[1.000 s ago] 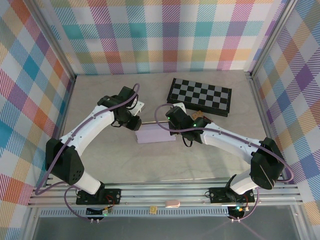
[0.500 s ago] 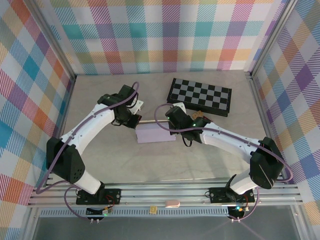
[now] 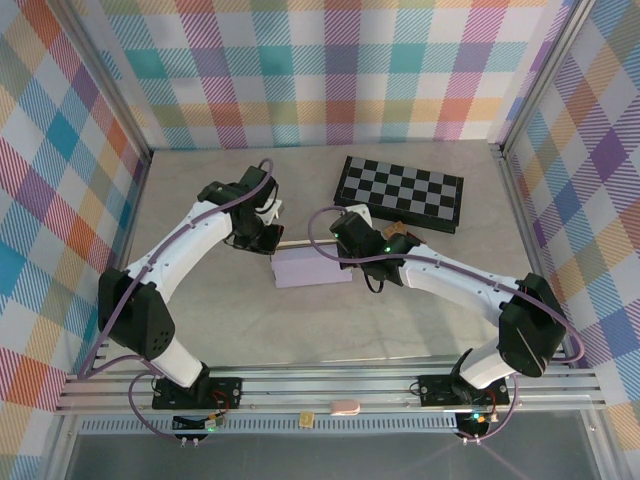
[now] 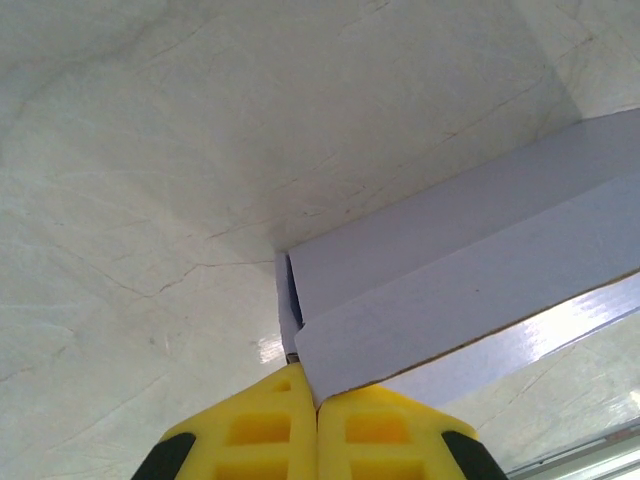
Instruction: Fold the paper box
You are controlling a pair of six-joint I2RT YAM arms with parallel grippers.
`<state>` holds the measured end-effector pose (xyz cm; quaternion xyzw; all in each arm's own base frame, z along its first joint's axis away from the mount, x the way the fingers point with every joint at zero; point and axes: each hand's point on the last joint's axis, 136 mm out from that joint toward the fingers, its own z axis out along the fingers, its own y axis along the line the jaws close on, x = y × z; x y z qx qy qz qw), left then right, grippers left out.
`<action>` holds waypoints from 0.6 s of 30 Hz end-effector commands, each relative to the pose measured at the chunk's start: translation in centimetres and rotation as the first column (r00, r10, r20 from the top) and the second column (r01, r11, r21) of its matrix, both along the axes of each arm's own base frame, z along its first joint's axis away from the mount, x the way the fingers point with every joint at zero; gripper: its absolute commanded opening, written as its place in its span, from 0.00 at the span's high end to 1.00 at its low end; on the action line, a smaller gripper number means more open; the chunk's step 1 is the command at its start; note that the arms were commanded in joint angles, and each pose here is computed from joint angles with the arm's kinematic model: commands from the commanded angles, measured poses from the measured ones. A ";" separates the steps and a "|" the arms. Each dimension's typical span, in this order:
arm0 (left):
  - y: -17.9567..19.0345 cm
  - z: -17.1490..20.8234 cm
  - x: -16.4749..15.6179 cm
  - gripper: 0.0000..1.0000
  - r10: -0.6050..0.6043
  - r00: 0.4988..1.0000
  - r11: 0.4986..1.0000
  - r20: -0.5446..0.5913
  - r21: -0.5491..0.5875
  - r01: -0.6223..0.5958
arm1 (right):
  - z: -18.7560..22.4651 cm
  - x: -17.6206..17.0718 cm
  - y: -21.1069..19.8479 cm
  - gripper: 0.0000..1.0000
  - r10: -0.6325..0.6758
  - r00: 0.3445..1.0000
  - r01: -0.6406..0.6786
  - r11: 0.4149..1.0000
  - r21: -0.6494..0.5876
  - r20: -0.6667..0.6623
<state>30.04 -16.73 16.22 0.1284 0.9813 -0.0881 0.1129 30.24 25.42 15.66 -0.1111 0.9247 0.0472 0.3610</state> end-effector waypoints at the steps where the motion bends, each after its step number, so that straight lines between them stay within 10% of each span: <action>1: -2.1 0.0 -1.0 1.00 0.034 0.998 0.995 -0.044 -0.093 -0.038 | -3.2 -1.9 -0.2 1.00 0.031 0.991 -0.039 0.997 -0.063 -0.128; 18: -1.4 -3.8 -2.1 1.00 0.094 0.995 0.994 0.037 -0.065 -0.091 | -3.9 -2.1 -0.6 1.00 0.036 0.991 -0.046 0.996 -0.079 -0.127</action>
